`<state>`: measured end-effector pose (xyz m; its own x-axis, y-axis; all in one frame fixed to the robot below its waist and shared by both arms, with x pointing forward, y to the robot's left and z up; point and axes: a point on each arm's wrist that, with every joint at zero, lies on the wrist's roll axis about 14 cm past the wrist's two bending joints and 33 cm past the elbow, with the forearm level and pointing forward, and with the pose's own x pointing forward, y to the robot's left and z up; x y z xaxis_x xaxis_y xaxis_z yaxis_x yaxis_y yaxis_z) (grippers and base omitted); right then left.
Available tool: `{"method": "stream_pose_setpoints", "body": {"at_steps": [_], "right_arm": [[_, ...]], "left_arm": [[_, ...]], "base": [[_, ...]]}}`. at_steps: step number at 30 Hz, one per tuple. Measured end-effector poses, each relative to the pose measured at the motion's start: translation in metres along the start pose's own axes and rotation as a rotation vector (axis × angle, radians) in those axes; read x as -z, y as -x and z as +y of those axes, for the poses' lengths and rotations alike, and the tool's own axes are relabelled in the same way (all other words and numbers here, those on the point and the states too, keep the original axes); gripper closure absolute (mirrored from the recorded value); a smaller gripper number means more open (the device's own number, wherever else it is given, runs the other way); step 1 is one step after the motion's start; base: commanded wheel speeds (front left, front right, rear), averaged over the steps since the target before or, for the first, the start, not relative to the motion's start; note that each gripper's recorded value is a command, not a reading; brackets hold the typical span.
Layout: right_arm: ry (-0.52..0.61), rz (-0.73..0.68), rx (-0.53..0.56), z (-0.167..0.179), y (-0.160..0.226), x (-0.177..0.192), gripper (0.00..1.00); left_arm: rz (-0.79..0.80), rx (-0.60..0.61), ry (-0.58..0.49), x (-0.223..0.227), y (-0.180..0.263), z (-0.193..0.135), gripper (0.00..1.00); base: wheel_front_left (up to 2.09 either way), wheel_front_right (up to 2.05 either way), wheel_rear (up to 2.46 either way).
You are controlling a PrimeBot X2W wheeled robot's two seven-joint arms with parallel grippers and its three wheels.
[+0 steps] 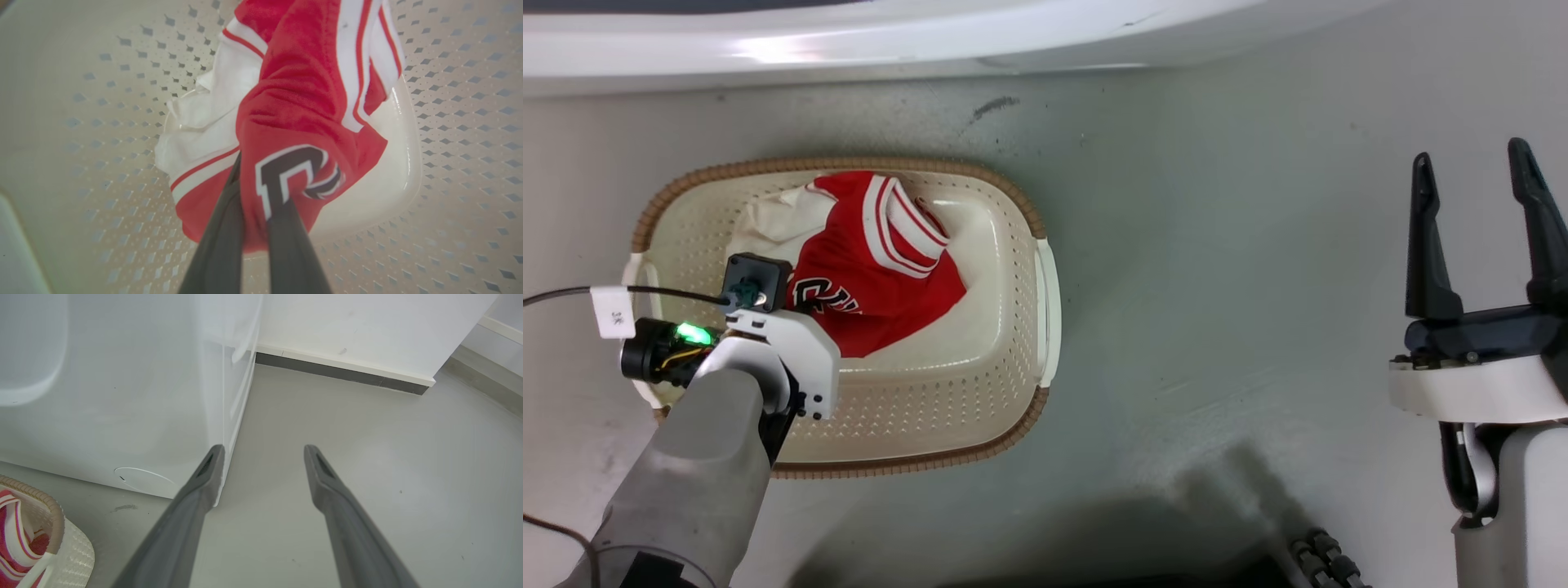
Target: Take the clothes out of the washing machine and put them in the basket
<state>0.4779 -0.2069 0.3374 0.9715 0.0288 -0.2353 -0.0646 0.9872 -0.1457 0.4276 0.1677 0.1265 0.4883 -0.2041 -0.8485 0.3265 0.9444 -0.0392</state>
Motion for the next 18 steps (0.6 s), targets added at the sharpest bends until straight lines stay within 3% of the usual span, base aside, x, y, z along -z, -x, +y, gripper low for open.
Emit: {"method": "stream_pose_setpoints", "body": {"at_steps": [11,13,18], "right_arm": [[0.047,0.029,0.029,-0.011,-0.01,0.021,0.0],[0.048,0.025,0.029,-0.011,-0.01,0.019,0.0],[0.039,0.003,0.022,-0.009,-0.009,0.008,0.0]], "left_arm": [[0.088,0.028,0.022,0.027,-0.023,-0.011,1.0],[0.087,0.016,0.021,0.026,-0.022,-0.008,0.0],[0.062,-0.009,0.028,0.016,-0.013,-0.005,0.0]], "base": [[0.0,0.0,0.0],[0.0,0.0,0.0],[0.0,0.0,0.0]]}}
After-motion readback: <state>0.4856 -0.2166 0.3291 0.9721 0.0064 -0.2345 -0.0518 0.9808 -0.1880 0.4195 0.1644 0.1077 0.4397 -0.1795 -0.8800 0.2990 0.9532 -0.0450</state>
